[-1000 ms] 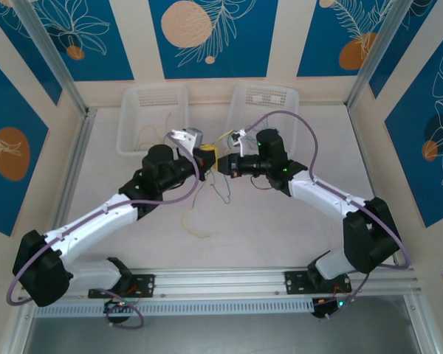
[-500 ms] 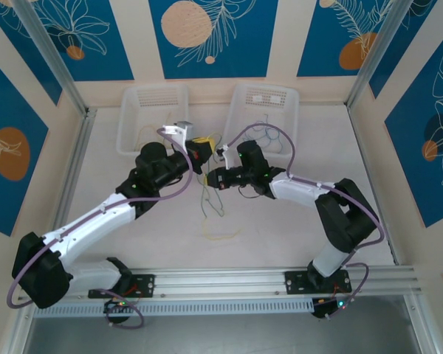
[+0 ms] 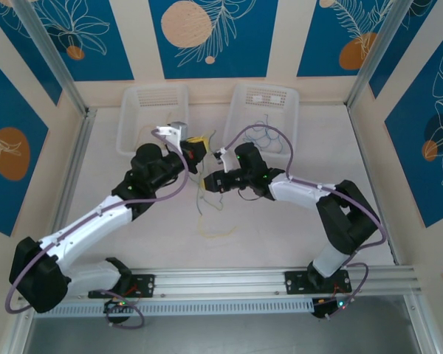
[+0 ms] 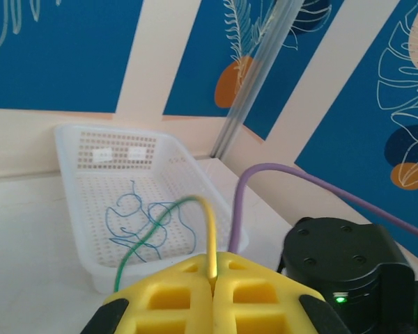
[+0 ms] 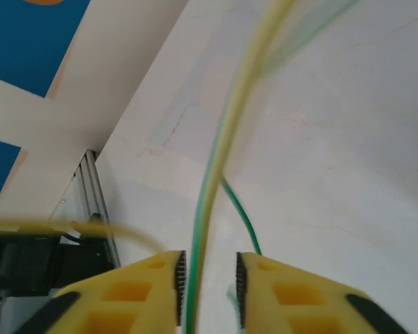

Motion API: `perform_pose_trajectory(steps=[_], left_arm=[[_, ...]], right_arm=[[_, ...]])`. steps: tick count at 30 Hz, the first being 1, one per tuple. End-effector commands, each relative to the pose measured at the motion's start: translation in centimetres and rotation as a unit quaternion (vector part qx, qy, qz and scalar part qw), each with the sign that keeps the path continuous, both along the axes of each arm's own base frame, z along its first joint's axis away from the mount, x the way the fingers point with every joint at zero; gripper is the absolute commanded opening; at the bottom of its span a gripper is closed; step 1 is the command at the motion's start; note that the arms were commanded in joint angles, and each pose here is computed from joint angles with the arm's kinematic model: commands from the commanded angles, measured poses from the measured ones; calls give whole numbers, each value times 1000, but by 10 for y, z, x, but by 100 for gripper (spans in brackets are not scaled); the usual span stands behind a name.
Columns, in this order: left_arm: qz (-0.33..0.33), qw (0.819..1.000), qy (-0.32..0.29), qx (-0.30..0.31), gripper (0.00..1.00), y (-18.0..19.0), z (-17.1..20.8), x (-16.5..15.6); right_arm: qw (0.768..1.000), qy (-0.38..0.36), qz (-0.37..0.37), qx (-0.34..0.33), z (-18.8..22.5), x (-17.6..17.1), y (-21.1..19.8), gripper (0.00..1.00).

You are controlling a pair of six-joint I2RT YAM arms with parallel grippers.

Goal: Untangle the cables

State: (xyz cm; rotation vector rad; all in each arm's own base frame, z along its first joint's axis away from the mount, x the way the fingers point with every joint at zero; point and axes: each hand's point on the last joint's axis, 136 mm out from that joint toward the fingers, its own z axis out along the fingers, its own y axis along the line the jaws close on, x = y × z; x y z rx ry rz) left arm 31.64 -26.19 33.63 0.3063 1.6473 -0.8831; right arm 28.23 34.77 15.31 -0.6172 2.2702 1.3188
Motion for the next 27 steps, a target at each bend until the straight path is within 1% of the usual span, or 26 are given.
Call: perform_pose_trajectory(steps=[1, 4, 7, 10, 13, 15, 18, 20, 23, 27], left_arm=[[28, 999, -3, 22, 0, 21, -1, -1], [29, 999, 12, 41, 0, 30, -14, -9], [37, 998, 15, 46, 0, 42, -18, -19], [44, 997, 11, 60, 0, 53, -15, -28], [59, 995, 4, 79, 0, 66, -8, -35], [80, 993, 5, 88, 0, 79, -3, -37], [113, 989, 7, 96, 0, 97, 5, -37], [142, 984, 9, 105, 0, 110, 13, -34], [178, 977, 1, 121, 0, 124, 31, -26], [187, 975, -23, 117, 0, 126, 67, -9]], right_arm=[[999, -35, 11, -9, 20, -10, -10, 45], [998, -50, 4, -24, 31, -13, -23, 50], [997, -65, -11, -36, 40, -16, -39, 52], [995, -82, -32, -36, 54, -18, -58, 55], [991, -107, -68, -47, 69, -16, -84, 59], [986, -130, -98, -45, 83, -14, -104, 62], [980, -144, -132, -35, 94, -9, -128, 63], [978, -139, -151, -32, 92, -4, -140, 63], [979, -119, -165, -28, 80, 1, -147, 63], [980, -92, -173, -21, 61, 8, -146, 63]])
